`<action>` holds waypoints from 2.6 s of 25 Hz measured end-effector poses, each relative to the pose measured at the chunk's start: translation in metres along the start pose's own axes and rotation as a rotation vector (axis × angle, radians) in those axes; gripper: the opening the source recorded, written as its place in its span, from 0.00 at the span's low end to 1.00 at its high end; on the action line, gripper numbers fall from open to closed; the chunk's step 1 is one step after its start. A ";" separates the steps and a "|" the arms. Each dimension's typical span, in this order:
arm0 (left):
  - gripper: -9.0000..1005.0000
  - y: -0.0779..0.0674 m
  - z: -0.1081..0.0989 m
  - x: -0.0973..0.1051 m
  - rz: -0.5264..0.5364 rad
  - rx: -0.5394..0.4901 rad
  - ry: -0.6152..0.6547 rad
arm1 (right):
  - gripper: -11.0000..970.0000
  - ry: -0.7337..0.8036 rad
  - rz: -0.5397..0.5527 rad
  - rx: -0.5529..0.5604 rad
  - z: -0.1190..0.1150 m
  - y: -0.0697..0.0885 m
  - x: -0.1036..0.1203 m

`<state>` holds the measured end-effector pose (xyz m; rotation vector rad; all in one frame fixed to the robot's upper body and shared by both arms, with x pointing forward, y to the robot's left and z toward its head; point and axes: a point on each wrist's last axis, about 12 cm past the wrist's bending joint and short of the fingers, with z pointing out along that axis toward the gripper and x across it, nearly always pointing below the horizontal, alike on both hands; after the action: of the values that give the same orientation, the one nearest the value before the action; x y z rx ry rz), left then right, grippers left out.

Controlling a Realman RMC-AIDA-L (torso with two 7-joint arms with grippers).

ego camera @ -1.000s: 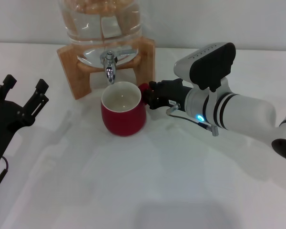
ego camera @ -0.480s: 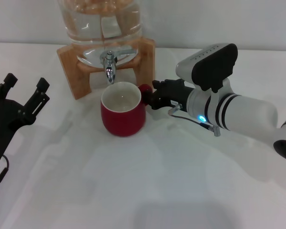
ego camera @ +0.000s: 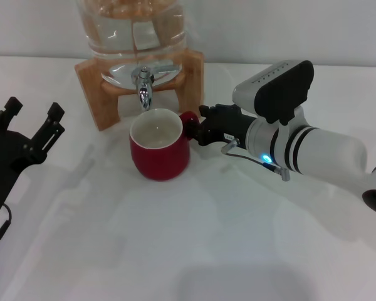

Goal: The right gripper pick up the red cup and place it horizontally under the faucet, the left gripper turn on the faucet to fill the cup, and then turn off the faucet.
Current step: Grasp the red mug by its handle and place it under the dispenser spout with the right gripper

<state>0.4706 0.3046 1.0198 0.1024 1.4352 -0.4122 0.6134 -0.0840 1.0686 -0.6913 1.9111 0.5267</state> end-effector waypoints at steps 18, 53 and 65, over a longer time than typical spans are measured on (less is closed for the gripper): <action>0.89 0.000 0.008 0.000 0.002 0.001 0.010 | 0.45 0.023 -0.014 0.020 0.001 -0.006 0.001; 0.89 0.001 0.011 -0.001 0.006 0.005 0.010 | 0.46 0.012 0.004 -0.002 -0.003 0.000 0.009; 0.89 0.003 0.011 0.000 0.008 -0.002 0.022 | 0.46 0.009 -0.020 -0.019 -0.003 0.004 0.008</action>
<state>0.4818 0.3036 1.0207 0.1107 1.4567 -0.4042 0.6057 -0.0851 1.0629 -0.7262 1.9080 0.5305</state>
